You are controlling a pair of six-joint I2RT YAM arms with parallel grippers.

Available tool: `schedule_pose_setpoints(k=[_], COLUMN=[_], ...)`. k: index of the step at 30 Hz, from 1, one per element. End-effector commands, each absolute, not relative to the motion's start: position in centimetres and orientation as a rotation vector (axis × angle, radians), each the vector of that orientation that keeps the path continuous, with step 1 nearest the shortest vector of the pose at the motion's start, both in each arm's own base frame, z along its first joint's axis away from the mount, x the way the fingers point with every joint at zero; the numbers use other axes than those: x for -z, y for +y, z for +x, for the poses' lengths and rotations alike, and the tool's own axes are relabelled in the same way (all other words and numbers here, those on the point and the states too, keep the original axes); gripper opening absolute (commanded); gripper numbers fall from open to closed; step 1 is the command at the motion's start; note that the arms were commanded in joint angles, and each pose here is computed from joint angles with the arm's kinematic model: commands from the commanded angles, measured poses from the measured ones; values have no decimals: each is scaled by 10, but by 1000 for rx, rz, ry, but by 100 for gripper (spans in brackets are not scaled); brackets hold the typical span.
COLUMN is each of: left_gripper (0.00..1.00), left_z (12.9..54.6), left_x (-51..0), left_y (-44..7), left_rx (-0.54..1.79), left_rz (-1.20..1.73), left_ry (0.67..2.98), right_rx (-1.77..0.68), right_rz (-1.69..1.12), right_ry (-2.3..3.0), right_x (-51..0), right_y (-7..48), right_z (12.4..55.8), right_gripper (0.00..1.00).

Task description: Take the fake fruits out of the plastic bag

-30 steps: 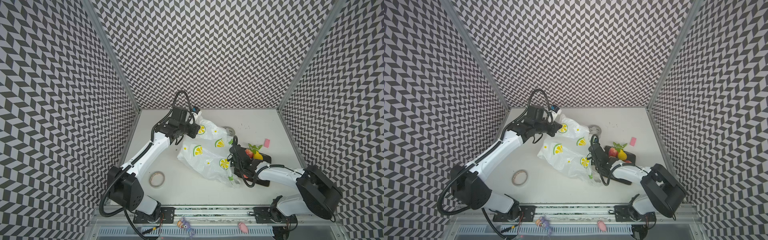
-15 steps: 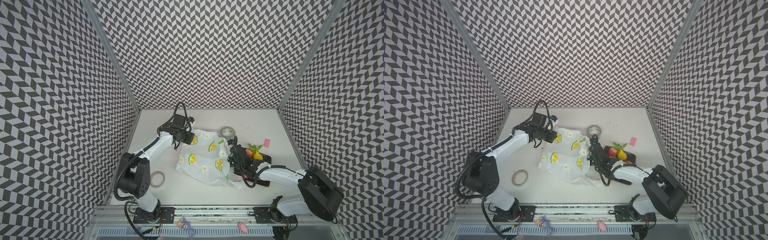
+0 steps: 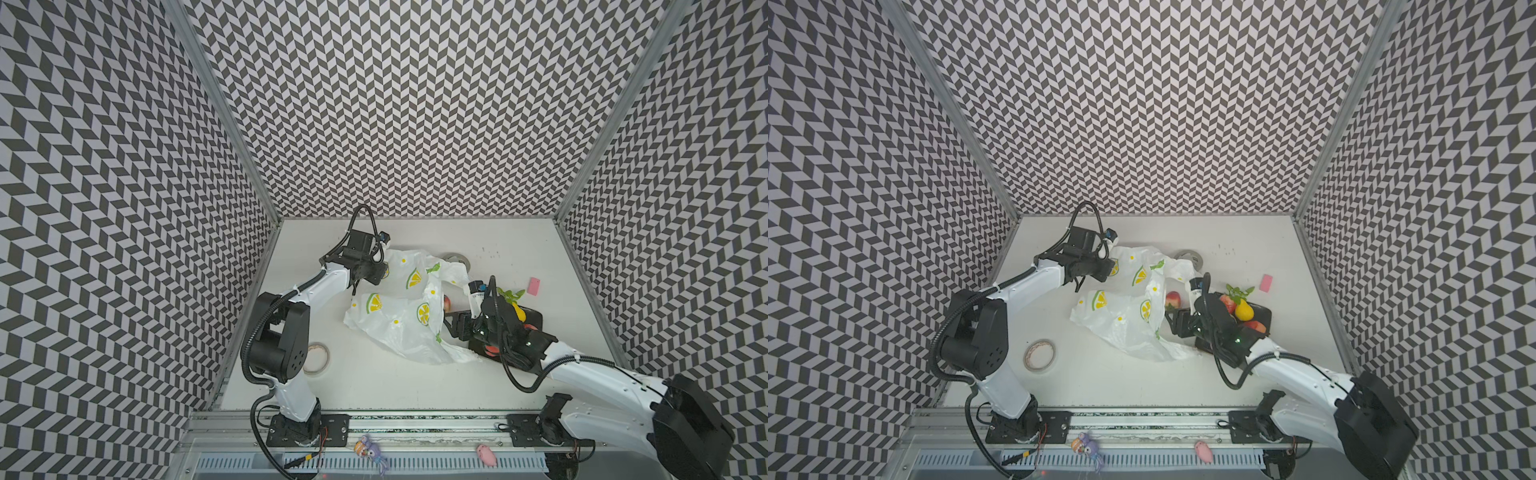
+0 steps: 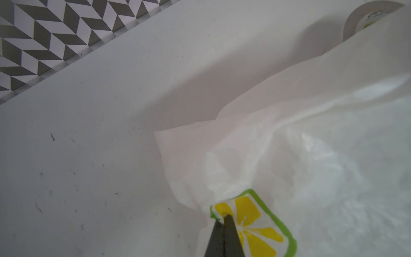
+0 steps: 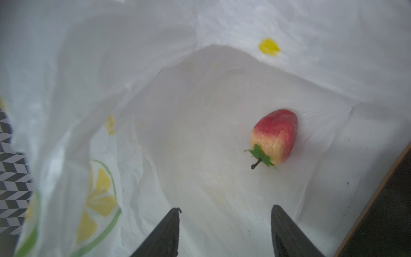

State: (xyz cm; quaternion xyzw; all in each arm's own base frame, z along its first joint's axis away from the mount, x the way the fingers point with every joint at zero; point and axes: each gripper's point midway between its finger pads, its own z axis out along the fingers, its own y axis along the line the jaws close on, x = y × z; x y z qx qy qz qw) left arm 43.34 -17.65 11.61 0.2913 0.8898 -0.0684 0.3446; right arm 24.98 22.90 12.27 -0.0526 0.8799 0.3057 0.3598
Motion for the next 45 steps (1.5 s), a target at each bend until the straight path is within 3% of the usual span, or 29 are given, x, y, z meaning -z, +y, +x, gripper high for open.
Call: schedule_pose_setpoints(k=[1,9,26,45], left_gripper=[0,0,0,0], left_z=[444,436,437,443], left_x=[-122,-112,-114,-121], left_y=[-188,-205,-213,-215], left_rx=[151,137,148,153], left_rz=[856,956,958,940], left_ry=[2202,2167,2147,2129], right_rx=[-826,-804,-529,-228], right_rz=[-7,242,477,366], right_ry=[2251,2232,2433,2578], right_x=[-123,-139,-82,-32], right_y=[222,214,222,230], right_z=[249,287,335,349], right_gripper=[63,62,65,66])
